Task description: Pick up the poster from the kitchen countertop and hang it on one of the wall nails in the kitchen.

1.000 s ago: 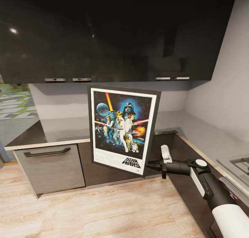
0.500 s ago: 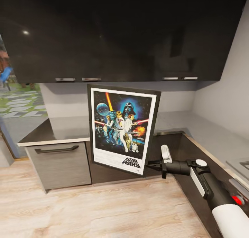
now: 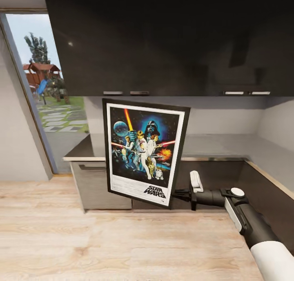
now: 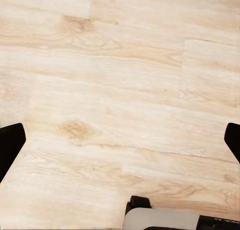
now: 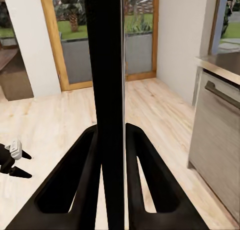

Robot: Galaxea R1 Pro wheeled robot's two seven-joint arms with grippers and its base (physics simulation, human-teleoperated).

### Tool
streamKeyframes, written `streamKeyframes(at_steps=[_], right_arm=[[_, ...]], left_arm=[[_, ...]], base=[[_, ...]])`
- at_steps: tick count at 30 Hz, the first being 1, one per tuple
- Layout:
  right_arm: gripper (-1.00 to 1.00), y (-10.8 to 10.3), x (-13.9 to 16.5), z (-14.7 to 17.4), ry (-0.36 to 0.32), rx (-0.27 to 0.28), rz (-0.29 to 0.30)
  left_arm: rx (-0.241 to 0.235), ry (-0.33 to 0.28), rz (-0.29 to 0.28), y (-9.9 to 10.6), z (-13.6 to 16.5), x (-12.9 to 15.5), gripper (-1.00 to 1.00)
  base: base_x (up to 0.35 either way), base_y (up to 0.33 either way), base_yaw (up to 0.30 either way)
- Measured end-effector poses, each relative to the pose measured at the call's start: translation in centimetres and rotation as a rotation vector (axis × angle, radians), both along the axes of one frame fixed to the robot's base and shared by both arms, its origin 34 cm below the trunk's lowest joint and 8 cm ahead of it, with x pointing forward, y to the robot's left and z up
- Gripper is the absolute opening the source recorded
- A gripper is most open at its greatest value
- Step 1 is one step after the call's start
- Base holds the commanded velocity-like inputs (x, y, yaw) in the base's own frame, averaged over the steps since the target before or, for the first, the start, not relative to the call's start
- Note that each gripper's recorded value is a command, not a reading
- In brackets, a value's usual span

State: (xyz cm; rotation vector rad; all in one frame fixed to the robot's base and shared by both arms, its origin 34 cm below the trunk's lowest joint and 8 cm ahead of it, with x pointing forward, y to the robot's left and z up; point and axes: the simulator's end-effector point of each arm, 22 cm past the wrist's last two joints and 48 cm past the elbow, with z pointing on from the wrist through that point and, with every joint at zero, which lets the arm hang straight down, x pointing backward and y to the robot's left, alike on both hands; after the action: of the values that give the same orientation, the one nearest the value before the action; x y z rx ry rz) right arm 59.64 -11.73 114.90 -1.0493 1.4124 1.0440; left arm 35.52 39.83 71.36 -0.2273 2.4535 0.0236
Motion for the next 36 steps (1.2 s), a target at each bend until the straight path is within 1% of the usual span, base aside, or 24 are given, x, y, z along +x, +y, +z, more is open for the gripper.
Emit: streamKeyframes(at_steps=[4, 11, 15, 31, 36], right_arm=[[-1.00, -0.01, 0.00, -0.02, 0.000, 0.000, 0.000], [-1.00, 0.00, 0.01, -0.18, 0.006, 0.001, -0.001], [-1.00, 0.02, 0.00, -0.16, 0.006, 0.002, -0.001], [-1.00, 0.11, -0.01, -0.12, 0.003, 0.001, 0.001], [-1.00, 0.11, -0.01, -0.10, 0.003, 0.001, 0.000]], left_arm=[[0.000, 0.000, 0.000, 0.01, 0.00, 0.00, 1.00], [0.000, 0.001, 0.000, 0.02, 0.00, -0.02, 1.00], [0.000, 0.001, 0.000, 0.02, 0.00, -0.02, 1.00], [0.001, 0.001, 0.000, 0.09, 0.01, -0.02, 1.00], [0.001, 0.001, 0.000, 0.10, 0.02, -0.03, 1.00]], base=[[-0.042, 0.287, 0.271], [-0.007, 0.296, 0.090], [-0.001, 0.301, 0.190], [0.000, 0.326, 0.266], [0.069, 0.345, 0.276]])
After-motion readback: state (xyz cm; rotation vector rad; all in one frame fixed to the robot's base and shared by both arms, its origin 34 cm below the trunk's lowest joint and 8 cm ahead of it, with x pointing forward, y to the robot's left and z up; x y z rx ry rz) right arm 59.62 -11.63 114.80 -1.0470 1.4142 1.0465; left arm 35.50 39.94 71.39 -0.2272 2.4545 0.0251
